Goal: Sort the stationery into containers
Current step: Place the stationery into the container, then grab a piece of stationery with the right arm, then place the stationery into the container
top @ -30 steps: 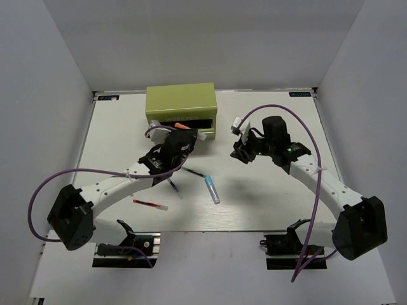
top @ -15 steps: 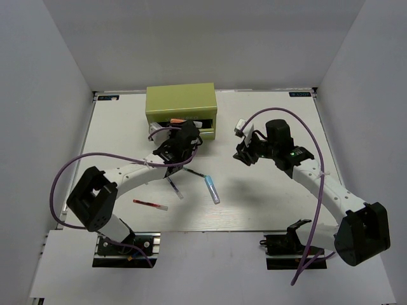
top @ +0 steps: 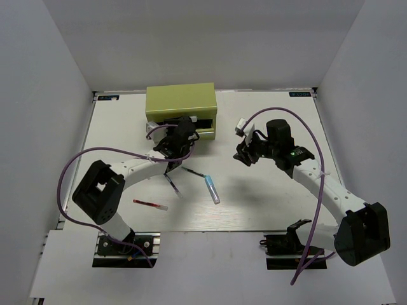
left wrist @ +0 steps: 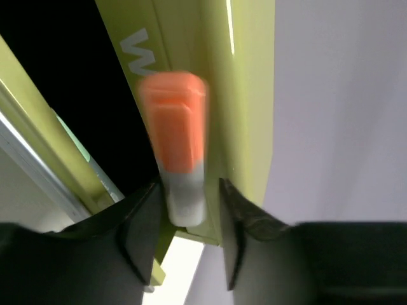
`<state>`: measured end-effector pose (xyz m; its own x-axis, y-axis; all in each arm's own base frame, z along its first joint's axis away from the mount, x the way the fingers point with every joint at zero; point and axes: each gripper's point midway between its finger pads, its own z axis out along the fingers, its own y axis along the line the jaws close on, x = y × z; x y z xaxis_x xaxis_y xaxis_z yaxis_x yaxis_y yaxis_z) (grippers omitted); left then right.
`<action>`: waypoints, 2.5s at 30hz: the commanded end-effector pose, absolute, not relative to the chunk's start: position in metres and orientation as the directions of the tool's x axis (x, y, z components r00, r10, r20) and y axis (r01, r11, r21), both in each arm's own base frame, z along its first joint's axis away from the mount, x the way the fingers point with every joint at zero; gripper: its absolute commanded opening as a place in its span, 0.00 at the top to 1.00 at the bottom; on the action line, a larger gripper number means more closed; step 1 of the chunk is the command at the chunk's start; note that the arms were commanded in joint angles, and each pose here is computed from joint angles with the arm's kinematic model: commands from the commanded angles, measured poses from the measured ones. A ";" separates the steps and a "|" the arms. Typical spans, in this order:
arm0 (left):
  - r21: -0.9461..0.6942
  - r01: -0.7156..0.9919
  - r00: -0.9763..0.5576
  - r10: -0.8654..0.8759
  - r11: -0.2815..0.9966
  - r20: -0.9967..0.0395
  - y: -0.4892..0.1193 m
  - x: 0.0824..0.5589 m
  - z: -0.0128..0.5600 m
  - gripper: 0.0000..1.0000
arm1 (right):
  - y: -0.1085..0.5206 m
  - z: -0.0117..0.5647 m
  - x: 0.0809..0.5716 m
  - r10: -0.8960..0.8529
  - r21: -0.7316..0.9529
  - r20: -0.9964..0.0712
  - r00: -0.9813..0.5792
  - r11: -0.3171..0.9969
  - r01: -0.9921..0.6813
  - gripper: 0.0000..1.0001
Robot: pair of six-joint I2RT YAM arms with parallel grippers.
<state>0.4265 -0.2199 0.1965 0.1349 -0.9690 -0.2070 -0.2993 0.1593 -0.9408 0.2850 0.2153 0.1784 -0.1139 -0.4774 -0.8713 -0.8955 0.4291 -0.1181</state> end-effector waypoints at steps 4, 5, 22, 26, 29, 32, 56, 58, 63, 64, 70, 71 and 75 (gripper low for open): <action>-0.957 -0.264 0.134 -0.979 0.117 -0.156 -0.220 0.428 0.213 0.29 | 0.217 0.192 0.287 -0.446 -0.136 -0.891 -0.083 0.438 -0.889 0.47; -0.957 -0.264 0.134 -0.979 0.116 -0.156 -0.220 0.428 0.213 0.26 | 0.217 0.193 0.287 -0.443 -0.136 -0.893 -0.080 0.435 -0.890 0.46; -0.837 -0.135 -0.249 -0.836 0.530 -0.489 -0.235 0.364 0.253 0.02 | 0.253 0.150 0.256 -0.458 0.114 -0.850 -0.260 0.322 -0.940 0.46; -0.592 -0.186 -0.438 -0.605 0.784 -0.665 -0.212 0.327 0.211 0.00 | 0.263 0.116 0.248 -0.539 0.206 -0.739 -0.403 0.389 -0.898 0.46; -0.440 -0.267 -0.553 -0.510 0.857 -0.658 -0.180 0.293 0.174 0.00 | 0.276 0.098 0.252 -0.580 0.209 -0.681 -0.446 0.430 -0.878 0.42; -0.387 -0.368 -0.593 -0.534 0.845 -0.603 -0.154 0.259 0.148 0.00 | 0.292 0.080 0.248 -0.627 0.179 -0.638 -0.447 0.443 -0.878 0.36; -0.499 -0.562 -0.525 -0.750 0.660 -0.402 -0.111 0.179 0.106 0.00 | 0.300 0.011 0.193 -0.767 0.150 -0.438 -0.469 0.452 -0.879 0.57; -0.500 -0.571 -0.519 -0.758 0.651 -0.395 -0.107 0.174 0.101 0.00 | 0.299 0.016 0.188 -0.787 0.160 -0.446 -0.425 0.397 -0.904 0.64; -0.531 -0.596 -0.515 -0.794 0.603 -0.324 -0.110 0.162 0.089 0.00 | 0.299 0.059 0.180 -0.803 0.110 -0.557 -0.213 0.183 -0.977 0.73; -0.516 -0.611 -0.520 -0.796 0.601 -0.310 -0.109 0.158 0.083 0.00 | 0.299 0.067 0.182 -0.806 0.066 -0.576 -0.133 0.117 -0.991 0.74; -0.507 -0.646 -0.518 -0.815 0.571 -0.259 -0.111 0.149 0.070 0.00 | 0.333 0.161 0.220 -0.682 -0.218 -0.700 0.210 -0.076 -0.973 0.76; -0.507 -0.645 -0.518 -0.815 0.571 -0.259 -0.111 0.149 0.070 0.00 | 0.339 0.169 0.225 -0.667 -0.242 -0.707 0.233 -0.081 -0.967 0.78; -0.483 -0.656 -0.523 -0.811 0.580 -0.262 -0.107 0.145 0.069 0.00 | 0.365 0.207 0.257 -0.597 -0.377 -0.720 0.353 -0.090 -0.922 0.83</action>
<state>0.1483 -0.1095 0.0682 -0.5335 -0.7998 -0.2751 -0.6360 0.5938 -0.4929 0.2391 0.3504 0.1830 0.2110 -0.6550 -0.7256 -0.9663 -0.0279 -0.2558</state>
